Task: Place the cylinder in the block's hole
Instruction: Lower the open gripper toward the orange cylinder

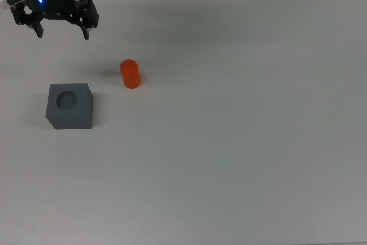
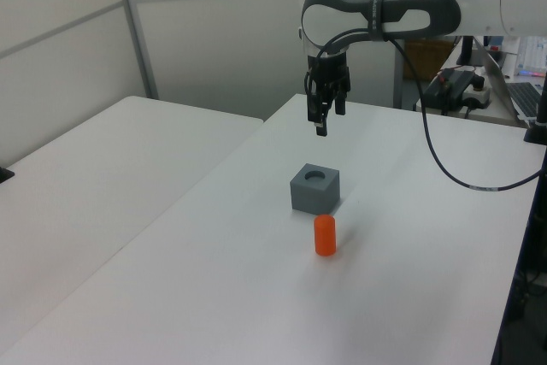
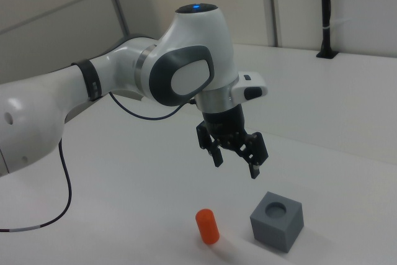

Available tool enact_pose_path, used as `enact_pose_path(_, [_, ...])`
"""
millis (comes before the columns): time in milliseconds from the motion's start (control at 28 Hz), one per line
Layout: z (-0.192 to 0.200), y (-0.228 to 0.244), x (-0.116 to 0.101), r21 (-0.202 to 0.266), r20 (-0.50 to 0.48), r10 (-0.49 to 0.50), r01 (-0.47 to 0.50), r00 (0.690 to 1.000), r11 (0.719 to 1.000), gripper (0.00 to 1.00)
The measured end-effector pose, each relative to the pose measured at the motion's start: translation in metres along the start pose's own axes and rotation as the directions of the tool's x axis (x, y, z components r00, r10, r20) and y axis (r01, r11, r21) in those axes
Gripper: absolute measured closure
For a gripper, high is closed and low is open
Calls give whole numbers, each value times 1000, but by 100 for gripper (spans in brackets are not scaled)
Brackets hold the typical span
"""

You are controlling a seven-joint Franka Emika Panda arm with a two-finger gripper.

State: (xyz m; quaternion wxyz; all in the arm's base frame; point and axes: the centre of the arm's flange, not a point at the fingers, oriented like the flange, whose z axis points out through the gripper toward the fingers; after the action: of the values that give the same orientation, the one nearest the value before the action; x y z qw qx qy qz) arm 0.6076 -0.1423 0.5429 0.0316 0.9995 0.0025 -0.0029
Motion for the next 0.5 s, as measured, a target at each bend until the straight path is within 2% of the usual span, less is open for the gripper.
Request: enact_pose_path(500, [1,7,-2,-2,2,8,-8,1000,1000,0])
